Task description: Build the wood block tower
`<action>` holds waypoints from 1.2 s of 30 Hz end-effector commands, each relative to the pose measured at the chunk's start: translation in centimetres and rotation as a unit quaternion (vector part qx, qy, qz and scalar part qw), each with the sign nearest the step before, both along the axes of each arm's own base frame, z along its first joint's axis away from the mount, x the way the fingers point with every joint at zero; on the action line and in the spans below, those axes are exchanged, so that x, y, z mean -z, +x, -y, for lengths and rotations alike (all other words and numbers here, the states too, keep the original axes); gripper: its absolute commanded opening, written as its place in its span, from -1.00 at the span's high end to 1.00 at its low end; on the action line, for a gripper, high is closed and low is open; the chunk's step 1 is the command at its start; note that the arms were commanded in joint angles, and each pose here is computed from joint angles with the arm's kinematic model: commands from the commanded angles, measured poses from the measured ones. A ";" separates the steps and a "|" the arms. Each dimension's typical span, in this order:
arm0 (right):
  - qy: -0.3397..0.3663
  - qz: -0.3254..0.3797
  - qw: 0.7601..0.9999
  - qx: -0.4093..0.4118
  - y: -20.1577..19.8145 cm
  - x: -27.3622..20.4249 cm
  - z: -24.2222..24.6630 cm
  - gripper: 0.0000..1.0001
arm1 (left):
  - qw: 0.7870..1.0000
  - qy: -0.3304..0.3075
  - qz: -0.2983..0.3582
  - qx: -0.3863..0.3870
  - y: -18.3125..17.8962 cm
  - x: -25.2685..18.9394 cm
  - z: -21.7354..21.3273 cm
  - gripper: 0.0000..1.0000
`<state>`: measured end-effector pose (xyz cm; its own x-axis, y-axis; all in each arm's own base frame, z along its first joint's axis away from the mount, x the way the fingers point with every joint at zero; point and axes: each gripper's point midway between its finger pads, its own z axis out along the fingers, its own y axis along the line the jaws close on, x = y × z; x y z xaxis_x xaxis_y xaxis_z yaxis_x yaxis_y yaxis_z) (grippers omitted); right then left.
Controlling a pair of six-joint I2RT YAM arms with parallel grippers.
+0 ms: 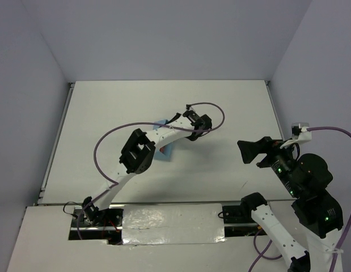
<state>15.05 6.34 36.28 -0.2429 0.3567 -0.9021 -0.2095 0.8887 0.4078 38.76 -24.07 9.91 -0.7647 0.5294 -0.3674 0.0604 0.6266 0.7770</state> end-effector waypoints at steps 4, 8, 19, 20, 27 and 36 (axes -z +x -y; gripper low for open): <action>-0.011 -0.004 1.000 -0.002 0.3 0.2 -0.1 -0.99 | 0.996 0.023 -0.068 0.056 -1.9 3.7 3.6 0.90; -0.012 -0.005 1.000 -0.007 0.3 0.2 -0.2 -1.00 | 0.994 0.006 -0.085 0.069 -2.6 5.1 4.8 0.48; -0.012 -0.006 1.000 -0.016 0.5 0.1 -0.6 -0.99 | 0.986 -0.088 -0.099 0.101 -5.2 4.8 8.3 -0.68; -0.012 -0.007 1.000 -0.016 0.5 0.1 -0.6 -0.99 | 0.981 -0.137 -0.077 0.114 -4.8 2.6 9.7 -0.70; -0.013 -0.007 0.999 -0.033 0.5 0.0 -1.2 -0.99 | 0.912 -0.376 -0.035 0.159 -5.0 -6.7 12.2 -0.99; -0.014 -0.012 0.998 -0.058 0.5 0.7 -2.1 -0.99 | 0.874 -0.464 -0.093 0.111 -6.6 -4.1 4.0 -0.99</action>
<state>15.42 7.79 35.46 -0.3029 0.3175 -0.8986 -0.2621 0.8787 0.3989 33.64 -27.71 18.94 -0.6895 0.1797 -0.7017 0.2802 0.9595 -0.0296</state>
